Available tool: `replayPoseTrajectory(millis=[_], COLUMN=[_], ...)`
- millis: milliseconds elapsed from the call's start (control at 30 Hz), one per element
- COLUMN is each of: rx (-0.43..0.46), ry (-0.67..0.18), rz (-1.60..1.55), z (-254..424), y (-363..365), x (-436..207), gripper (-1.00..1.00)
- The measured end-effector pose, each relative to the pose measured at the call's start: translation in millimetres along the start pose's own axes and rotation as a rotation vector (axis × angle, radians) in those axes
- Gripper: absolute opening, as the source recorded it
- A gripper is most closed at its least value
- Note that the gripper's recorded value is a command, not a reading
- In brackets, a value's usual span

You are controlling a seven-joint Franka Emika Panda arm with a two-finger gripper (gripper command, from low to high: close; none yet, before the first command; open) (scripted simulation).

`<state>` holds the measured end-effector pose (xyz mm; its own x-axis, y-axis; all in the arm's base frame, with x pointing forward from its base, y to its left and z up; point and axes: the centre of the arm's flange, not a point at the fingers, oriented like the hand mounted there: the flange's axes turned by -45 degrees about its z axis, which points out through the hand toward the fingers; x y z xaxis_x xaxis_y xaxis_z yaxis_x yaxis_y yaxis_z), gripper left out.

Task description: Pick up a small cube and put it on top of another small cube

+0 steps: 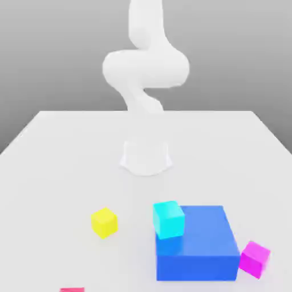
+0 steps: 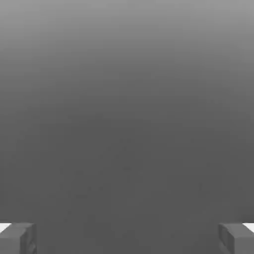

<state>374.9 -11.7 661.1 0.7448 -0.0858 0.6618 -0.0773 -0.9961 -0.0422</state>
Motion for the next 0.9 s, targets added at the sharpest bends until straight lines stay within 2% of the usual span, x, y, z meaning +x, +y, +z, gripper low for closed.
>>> replayPoseTrajectory(millis=[300, 433, 600, 833, 867, 900], rx=[-0.12, -0.188, -0.295, -0.317, -0.317, -0.317], ry=[-0.305, -0.444, -0.635, -0.67, -0.67, -0.67], rz=[0.313, 0.466, 0.682, 0.721, 0.721, 0.721], z=[199.1, 260.8, 311.3, 354.2, 359.8, 359.8], y=[61.5, 88.4, 114.7, 120.1, 120.2, 120.2], x=[-109.9, -190.9, -322.5, -379.9, -386.0, -386.0], gripper=[0.0, 0.0, 0.0, 0.0, -1.0, -1.0])
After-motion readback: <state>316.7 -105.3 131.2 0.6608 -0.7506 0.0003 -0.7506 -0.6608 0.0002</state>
